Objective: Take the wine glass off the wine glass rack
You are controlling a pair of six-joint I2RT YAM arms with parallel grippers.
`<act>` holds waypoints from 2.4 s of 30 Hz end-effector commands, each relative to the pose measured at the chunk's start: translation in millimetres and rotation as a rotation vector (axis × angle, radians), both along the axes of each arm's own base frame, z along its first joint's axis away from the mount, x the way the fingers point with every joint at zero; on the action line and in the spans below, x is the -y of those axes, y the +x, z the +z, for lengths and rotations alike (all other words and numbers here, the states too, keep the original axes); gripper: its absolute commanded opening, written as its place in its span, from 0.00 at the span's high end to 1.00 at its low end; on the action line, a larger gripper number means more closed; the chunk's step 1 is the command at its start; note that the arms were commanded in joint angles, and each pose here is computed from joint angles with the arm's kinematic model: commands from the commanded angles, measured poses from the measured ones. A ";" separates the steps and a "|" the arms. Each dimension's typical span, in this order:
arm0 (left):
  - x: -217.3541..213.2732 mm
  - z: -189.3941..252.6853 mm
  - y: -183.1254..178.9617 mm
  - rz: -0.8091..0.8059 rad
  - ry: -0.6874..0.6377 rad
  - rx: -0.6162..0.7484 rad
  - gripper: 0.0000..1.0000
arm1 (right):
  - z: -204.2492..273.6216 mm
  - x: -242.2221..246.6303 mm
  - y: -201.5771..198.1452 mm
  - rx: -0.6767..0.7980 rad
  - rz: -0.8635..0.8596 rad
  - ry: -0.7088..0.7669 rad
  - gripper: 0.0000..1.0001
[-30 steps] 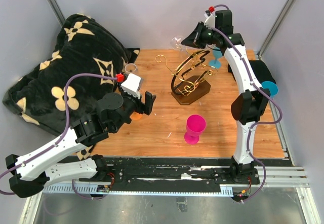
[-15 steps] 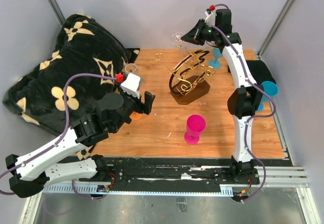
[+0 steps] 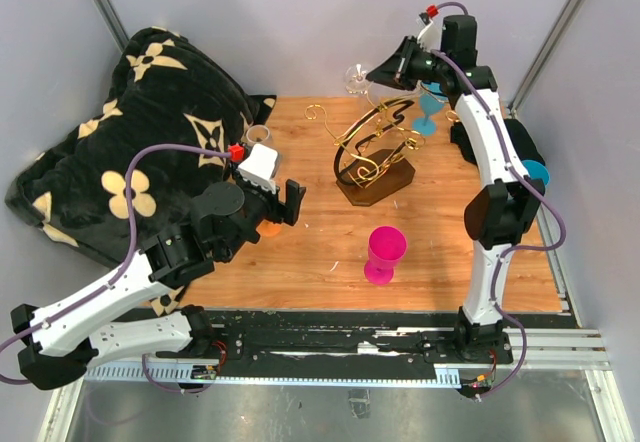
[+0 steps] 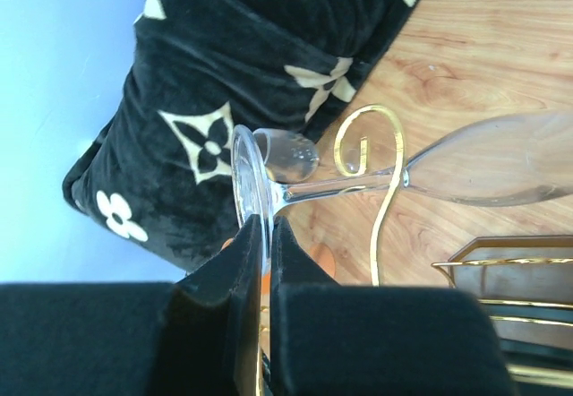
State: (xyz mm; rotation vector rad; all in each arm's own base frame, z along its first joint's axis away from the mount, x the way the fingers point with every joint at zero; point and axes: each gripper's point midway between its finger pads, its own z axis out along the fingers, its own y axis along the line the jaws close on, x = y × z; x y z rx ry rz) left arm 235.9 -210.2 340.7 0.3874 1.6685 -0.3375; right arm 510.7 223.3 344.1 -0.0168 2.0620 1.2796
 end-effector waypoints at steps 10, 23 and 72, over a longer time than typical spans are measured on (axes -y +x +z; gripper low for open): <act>-21.7 61.8 14.1 0.106 -0.070 0.105 0.22 | 43.6 -55.8 -73.9 0.091 0.303 0.056 0.99; -47.6 93.9 79.9 0.166 -0.132 0.053 0.21 | 99.5 -49.8 -123.1 0.416 0.347 -0.113 0.99; -1.3 143.4 125.7 -0.274 -0.418 -0.138 0.00 | 44.0 -123.0 -252.2 1.624 0.232 -1.576 0.99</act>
